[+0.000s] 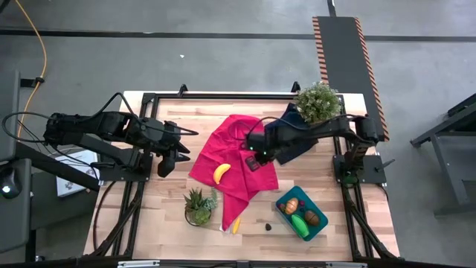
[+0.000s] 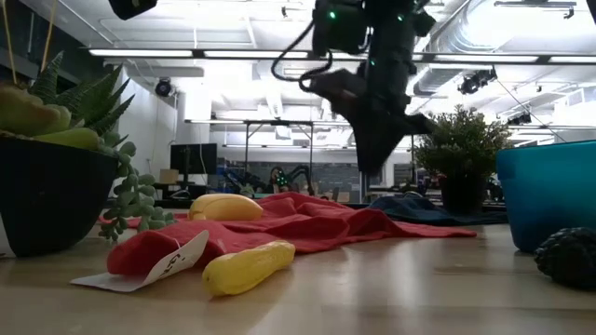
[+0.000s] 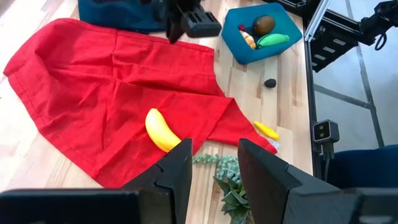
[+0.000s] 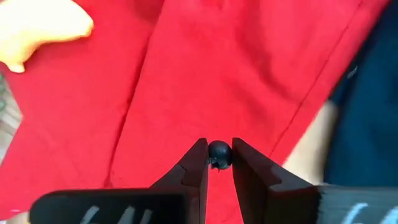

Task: Pick and placing Produce into tupperware
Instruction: Put the blueberry into the blue bin

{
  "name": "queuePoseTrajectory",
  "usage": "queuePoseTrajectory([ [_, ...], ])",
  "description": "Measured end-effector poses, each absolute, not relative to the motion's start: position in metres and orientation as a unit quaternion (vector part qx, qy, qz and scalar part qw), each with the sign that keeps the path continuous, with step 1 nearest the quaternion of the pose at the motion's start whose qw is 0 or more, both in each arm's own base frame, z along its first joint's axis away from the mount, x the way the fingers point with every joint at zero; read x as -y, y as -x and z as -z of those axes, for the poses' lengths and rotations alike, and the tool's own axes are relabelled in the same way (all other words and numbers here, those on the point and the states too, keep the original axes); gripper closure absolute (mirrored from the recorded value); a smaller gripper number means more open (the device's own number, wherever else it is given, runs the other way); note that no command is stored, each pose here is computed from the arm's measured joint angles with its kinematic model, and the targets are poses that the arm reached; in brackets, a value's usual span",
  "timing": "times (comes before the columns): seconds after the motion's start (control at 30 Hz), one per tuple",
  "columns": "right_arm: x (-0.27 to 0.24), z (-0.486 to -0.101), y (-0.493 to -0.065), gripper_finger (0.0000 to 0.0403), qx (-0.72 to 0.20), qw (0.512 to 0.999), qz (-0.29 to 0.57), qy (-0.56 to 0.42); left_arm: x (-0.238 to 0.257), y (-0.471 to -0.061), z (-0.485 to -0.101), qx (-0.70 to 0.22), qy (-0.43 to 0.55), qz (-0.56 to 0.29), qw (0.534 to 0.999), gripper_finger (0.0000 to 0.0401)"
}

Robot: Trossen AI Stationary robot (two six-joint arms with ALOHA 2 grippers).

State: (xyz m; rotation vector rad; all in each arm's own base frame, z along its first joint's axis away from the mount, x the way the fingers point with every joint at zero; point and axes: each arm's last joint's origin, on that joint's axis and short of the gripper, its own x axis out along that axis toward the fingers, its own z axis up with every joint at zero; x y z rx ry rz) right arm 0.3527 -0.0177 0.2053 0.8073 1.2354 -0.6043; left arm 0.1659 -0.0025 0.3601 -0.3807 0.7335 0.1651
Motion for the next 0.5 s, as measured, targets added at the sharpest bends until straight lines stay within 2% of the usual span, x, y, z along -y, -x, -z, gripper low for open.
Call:
queuePoseTrajectory([
  [0.5,0.03,-0.258,-0.353,0.0359,-0.604,0.716,0.216,-0.275,0.003,-0.166,-0.36,-0.356,0.185,-0.08,0.913,0.0284],
])
